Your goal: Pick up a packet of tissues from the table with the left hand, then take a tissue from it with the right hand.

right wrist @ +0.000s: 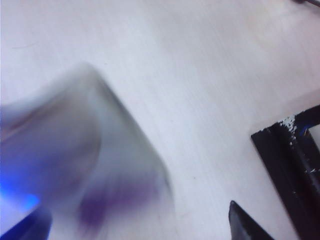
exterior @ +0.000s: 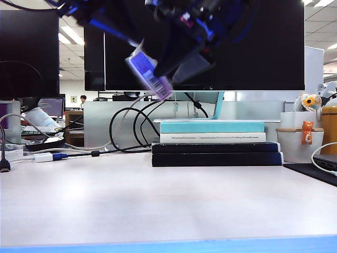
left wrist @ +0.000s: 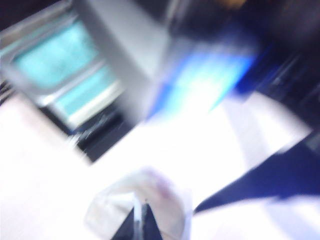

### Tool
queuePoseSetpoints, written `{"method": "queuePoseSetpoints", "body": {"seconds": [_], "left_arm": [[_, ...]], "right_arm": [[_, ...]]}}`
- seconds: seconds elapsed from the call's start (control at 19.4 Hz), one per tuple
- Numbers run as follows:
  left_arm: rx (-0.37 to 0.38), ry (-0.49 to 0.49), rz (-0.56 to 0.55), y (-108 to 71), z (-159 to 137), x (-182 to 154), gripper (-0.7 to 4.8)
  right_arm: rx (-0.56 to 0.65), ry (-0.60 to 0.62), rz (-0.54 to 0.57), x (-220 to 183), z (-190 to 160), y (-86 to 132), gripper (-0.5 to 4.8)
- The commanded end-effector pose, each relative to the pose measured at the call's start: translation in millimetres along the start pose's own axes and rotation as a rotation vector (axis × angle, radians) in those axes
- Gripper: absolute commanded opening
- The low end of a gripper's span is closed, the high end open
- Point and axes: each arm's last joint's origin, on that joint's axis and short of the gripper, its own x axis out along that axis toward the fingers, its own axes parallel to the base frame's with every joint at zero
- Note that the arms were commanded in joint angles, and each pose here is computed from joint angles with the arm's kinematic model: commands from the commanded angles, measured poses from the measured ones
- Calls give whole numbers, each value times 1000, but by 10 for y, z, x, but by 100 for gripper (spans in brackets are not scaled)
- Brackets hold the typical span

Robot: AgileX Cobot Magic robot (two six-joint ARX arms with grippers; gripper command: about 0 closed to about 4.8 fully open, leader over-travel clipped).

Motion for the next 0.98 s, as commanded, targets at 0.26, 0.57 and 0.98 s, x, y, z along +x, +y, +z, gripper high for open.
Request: {"method": "queuePoseSetpoints", "body": {"seconds": [0.26, 0.57, 0.98], "left_arm": [[11, -23, -46, 213, -23, -53, -6], [-1, -92, -263, 358, -46, -100, -6], [-20, -145, -409, 350, -22, -123, -6]], "right_arm": [[-32, -62, -32, -472, 125, 198, 182], [-81, -130, 131, -646, 120, 355, 125], [-112, -183, 196, -649, 135, 373, 125]]}}
